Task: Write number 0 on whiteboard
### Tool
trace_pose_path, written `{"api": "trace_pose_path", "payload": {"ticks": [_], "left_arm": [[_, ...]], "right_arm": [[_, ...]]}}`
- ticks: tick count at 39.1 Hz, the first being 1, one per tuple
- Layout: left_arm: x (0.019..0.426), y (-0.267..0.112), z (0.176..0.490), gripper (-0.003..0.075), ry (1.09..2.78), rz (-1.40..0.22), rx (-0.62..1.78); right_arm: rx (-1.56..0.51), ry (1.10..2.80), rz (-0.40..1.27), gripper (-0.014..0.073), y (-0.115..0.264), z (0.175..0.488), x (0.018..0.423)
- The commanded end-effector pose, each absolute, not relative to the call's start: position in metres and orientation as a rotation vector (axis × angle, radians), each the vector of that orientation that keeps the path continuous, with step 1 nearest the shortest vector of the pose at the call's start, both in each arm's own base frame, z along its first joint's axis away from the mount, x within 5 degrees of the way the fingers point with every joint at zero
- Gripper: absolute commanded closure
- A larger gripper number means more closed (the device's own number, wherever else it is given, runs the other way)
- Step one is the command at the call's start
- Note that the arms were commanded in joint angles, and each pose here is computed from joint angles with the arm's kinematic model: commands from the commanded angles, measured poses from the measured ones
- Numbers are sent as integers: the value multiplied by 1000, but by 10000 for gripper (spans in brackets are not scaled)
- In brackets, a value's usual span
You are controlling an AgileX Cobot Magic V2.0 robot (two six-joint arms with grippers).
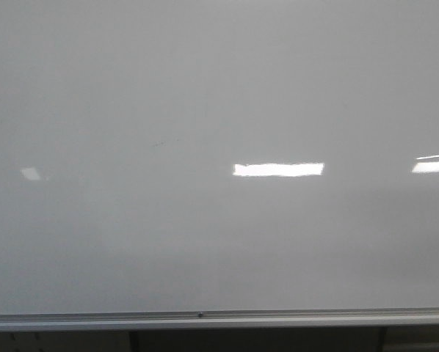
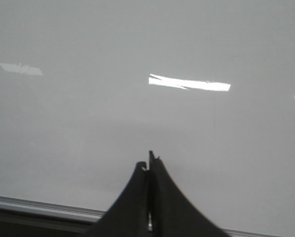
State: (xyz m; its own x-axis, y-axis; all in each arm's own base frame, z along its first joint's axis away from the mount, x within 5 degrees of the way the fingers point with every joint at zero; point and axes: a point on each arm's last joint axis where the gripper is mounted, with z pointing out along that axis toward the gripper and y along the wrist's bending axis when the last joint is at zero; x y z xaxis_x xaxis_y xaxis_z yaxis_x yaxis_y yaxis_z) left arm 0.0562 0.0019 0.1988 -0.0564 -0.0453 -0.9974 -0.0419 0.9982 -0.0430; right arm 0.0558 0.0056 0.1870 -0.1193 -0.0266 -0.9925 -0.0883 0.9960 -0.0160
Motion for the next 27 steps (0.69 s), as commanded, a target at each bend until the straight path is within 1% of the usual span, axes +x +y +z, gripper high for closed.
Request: {"api": "trace_pose_path", "payload": {"ticks": [1,27], "left_arm": [[56,2,200,740,1550,-11,-67],[56,2,201,740,1537,-10,-67]], "right_arm": [[-84,1600,40,663,5,195,55],[-81,1580,38,663,5,196,55]]}}
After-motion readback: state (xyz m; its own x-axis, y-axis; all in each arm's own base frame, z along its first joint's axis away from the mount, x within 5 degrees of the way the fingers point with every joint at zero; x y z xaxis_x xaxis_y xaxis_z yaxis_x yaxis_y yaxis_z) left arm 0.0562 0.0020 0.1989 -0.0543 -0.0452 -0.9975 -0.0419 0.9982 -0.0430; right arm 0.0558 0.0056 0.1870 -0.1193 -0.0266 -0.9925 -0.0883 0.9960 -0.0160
